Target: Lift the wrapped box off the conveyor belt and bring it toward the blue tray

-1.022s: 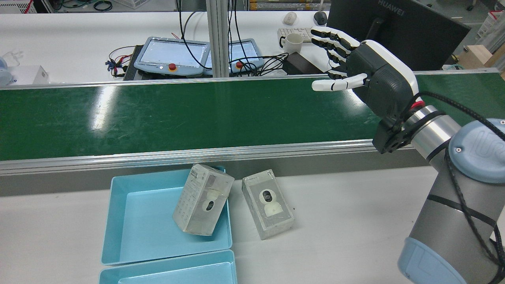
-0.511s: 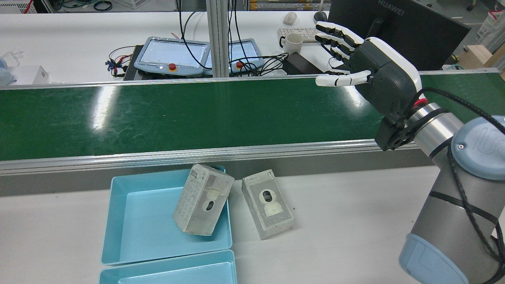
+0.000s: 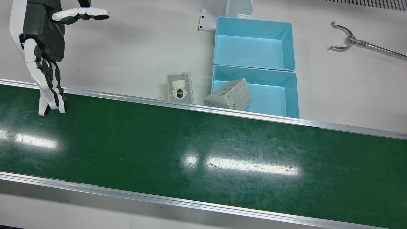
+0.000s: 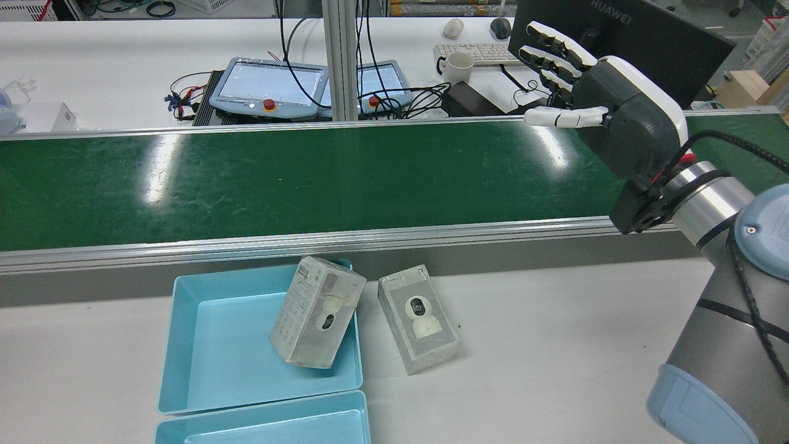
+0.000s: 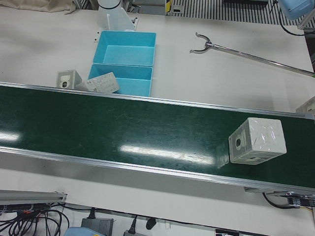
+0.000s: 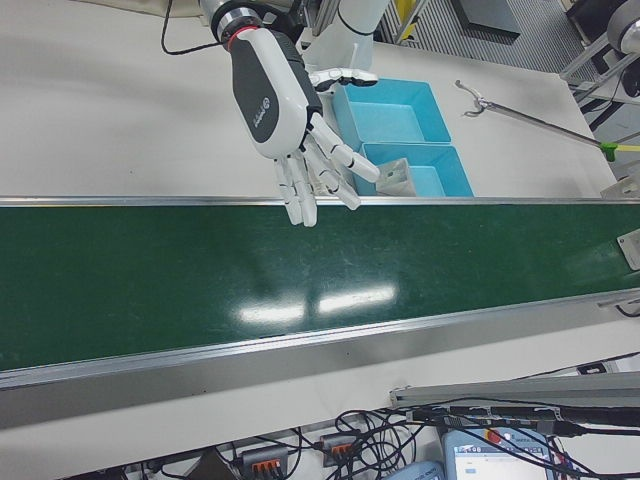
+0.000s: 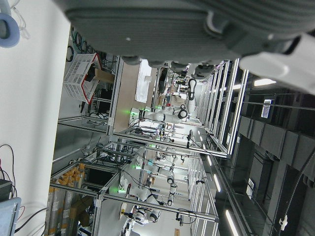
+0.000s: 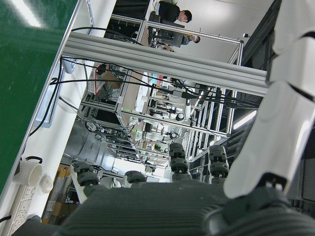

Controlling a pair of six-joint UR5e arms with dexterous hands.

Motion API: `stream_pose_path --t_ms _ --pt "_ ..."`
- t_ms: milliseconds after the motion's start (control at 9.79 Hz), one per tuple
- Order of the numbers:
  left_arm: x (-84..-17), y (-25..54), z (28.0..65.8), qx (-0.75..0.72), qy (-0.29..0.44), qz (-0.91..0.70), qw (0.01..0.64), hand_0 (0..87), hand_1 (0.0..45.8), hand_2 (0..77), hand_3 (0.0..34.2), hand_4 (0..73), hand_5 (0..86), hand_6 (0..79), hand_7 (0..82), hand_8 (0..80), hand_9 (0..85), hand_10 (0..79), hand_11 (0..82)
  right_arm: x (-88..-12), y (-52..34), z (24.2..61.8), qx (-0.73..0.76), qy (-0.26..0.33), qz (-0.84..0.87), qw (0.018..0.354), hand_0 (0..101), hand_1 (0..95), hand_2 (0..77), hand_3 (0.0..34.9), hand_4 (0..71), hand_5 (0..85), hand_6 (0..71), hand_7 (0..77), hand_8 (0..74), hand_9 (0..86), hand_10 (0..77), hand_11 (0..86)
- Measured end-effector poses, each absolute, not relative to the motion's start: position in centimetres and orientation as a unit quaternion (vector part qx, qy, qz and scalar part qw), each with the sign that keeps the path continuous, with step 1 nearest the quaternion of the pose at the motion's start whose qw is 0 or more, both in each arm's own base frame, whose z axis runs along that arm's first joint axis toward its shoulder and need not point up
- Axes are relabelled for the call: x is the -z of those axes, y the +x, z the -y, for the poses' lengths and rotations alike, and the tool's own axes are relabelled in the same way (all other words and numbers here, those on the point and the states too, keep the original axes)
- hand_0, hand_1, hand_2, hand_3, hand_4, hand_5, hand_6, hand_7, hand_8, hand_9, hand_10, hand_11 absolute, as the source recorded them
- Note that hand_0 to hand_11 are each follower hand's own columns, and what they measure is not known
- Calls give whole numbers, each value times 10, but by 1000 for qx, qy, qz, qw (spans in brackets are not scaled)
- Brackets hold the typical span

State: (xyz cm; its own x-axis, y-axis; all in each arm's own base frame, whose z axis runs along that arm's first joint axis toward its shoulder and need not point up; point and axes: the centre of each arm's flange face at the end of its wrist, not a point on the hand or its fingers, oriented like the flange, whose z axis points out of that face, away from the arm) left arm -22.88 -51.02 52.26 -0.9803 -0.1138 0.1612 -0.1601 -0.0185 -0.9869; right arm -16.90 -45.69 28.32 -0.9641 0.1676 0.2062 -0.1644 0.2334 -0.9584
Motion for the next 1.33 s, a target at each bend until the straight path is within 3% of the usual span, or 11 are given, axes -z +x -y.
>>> stream_pose_path --t_ms 1328 --pt "-523 -229 510 -707 98 700 16 0 0 11 0 0 5 0 5 5 5 0 0 -282 -174 457 -618 -6 774 134 398 93 158 303 60 147 0 93 0 16 55 93"
